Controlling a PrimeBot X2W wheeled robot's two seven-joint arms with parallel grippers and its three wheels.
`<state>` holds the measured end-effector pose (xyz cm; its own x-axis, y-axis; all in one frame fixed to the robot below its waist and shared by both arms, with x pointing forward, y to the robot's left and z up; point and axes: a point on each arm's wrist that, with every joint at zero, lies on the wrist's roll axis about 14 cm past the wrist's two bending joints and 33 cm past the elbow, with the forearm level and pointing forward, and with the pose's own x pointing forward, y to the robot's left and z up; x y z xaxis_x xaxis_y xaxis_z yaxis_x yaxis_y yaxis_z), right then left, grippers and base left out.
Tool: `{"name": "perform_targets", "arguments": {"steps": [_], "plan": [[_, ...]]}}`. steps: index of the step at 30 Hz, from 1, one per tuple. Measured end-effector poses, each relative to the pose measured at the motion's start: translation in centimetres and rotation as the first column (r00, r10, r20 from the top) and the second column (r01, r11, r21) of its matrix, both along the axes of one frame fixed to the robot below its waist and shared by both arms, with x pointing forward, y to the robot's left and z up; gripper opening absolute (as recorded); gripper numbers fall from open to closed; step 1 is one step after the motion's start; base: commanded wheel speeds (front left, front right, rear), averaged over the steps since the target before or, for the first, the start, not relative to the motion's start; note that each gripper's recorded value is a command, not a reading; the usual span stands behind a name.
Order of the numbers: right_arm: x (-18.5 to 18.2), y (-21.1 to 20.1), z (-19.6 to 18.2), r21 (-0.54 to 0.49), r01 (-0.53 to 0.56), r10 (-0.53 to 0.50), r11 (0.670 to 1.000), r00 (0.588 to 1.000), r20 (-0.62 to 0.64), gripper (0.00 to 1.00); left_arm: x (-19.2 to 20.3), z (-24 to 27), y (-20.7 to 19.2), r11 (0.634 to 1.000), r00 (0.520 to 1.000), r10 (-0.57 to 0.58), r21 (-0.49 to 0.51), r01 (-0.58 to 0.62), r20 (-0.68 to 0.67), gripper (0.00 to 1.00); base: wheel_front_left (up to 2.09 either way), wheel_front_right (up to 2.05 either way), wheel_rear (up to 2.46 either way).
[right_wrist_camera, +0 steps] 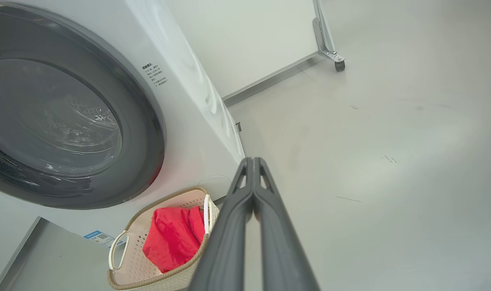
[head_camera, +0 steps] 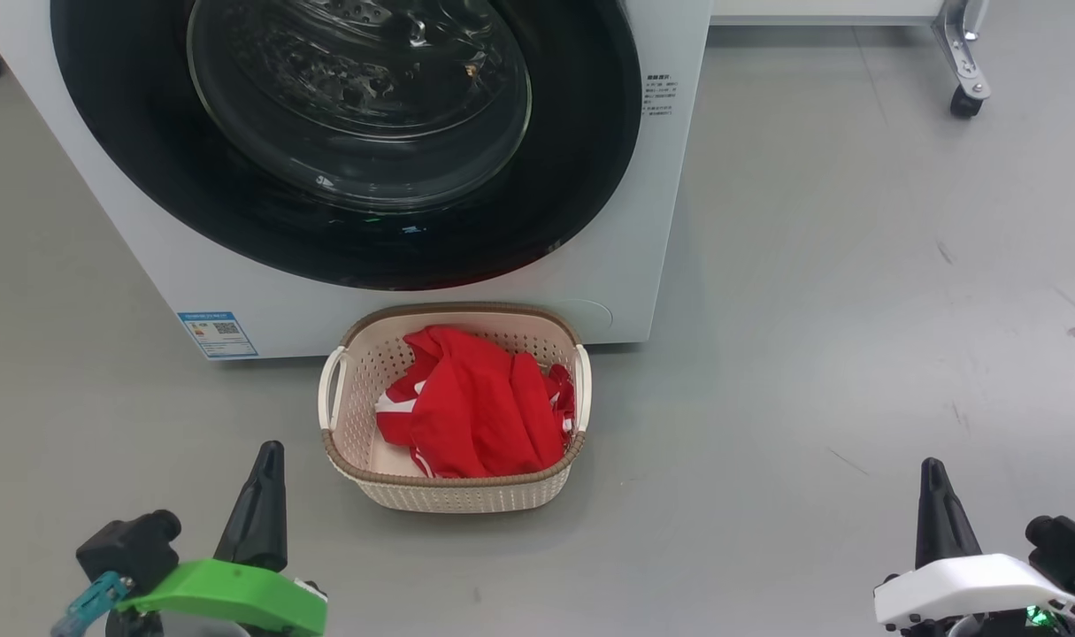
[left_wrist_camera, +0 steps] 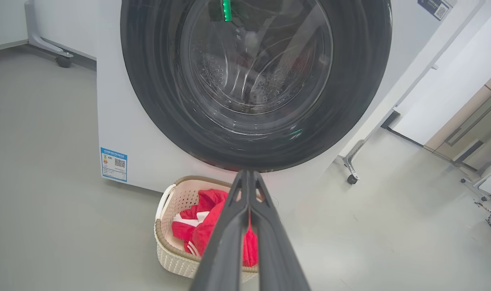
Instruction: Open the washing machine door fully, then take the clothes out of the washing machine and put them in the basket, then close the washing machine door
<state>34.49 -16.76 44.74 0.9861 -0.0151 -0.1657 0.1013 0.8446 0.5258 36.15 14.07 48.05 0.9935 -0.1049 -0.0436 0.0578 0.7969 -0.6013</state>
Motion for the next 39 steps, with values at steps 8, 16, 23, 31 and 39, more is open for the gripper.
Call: {"name": "perform_targets", "arguments": {"steps": [8,16,23,31,39], "plan": [[0.3,-0.6,0.1,0.105,0.032,-0.032,0.994,0.999,-0.009,0.0,0.0,-0.4,0.5,0.996,0.999,0.015,-0.087,-0.018,-0.035,0.0,0.0,0.0,0.0],[0.4,-1.0,-0.1,0.211,0.056,-0.051,0.976,0.998,-0.028,0.0,0.1,-0.7,1.1,0.982,0.997,0.033,-0.184,-0.045,-0.067,0.0,0.0,0.0,0.0],[0.7,-1.3,0.0,0.3,0.077,-0.069,0.951,0.997,-0.036,0.0,0.1,-1.0,1.7,0.963,0.995,0.047,-0.26,-0.069,-0.092,0.0,0.0,0.0,0.0],[1.0,-1.7,0.3,0.401,0.092,-0.084,0.911,0.996,-0.038,0.0,0.1,-1.2,2.1,0.93,0.992,0.054,-0.355,-0.093,-0.118,0.0,0.0,0.0,0.0],[1.4,-2.0,0.6,0.498,0.106,-0.1,0.861,0.994,-0.04,0.0,0.2,-1.4,2.6,0.889,0.989,0.06,-0.443,-0.116,-0.138,0.0,0.0,0.0,0.0]]}}
